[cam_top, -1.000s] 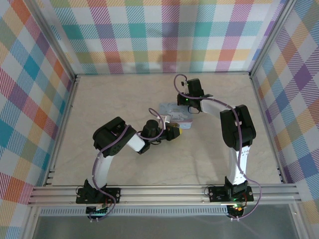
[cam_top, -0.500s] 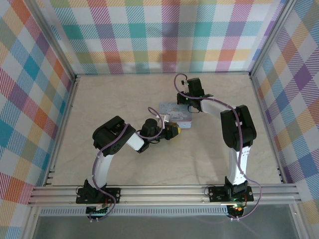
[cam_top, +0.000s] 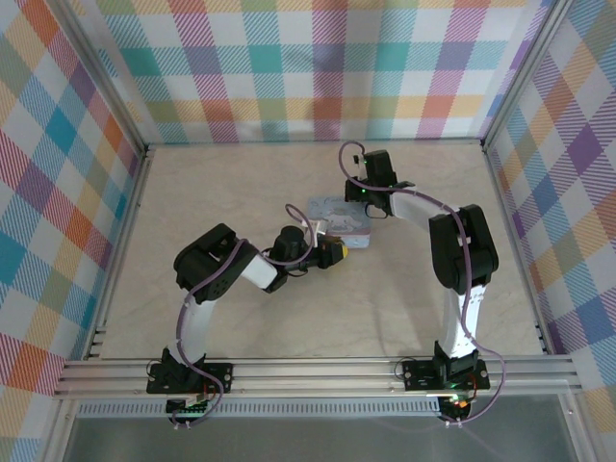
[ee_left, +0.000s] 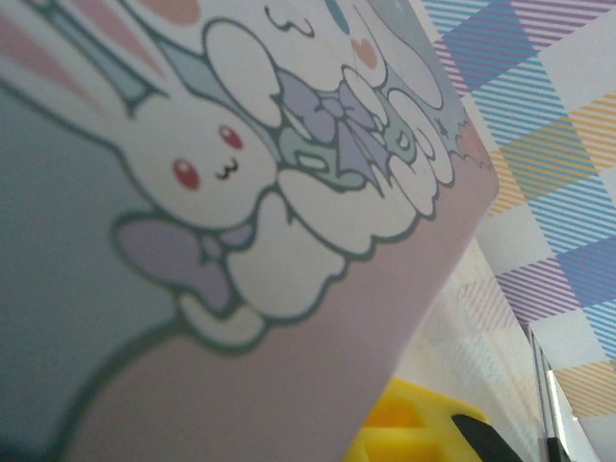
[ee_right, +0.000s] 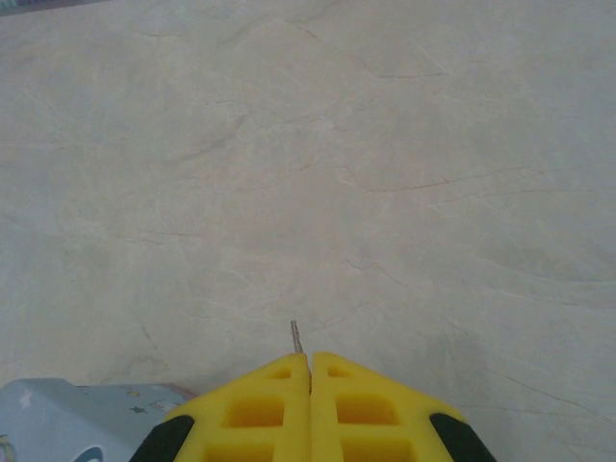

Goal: Unlock a padlock with a key

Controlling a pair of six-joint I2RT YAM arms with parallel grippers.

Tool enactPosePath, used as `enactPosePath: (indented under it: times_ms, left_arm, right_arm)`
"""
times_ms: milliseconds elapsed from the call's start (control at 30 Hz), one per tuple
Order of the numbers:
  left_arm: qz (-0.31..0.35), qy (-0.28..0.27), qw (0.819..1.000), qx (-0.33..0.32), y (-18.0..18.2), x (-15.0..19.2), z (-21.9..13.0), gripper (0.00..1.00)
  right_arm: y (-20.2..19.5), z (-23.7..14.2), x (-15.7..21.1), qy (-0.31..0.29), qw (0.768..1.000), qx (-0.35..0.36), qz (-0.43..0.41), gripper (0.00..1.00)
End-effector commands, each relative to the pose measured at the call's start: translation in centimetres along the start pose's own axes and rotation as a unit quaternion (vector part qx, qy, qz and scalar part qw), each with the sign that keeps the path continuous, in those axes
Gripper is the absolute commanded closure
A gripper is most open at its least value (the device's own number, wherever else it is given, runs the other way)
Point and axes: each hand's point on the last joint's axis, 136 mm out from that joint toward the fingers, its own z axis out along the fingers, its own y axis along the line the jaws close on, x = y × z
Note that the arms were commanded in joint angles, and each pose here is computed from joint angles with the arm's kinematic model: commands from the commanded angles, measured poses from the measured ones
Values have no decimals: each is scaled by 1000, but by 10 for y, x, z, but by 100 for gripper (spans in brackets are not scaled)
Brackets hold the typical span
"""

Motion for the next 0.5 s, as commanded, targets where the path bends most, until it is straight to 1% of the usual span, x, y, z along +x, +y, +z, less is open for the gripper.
enactPosePath:
  times_ms: [0, 233, 333, 467]
  left_arm:
    - [-98, 66, 989, -84, 40, 34, -8, 88]
    - [-102, 86, 983, -126, 39, 30, -13, 89]
    - [-103, 94, 980, -144, 37, 27, -17, 89]
    - [-108, 106, 976, -156, 32, 21, -18, 89]
  right_arm:
    - [-14, -14, -14, -10, 999, 26, 24, 100]
    - [-48, -28, -17, -29, 993, 88, 66, 100]
    - [-54, -40, -17, -40, 991, 85, 90, 100]
    - [-45, -62, -15, -58, 991, 58, 105, 100]
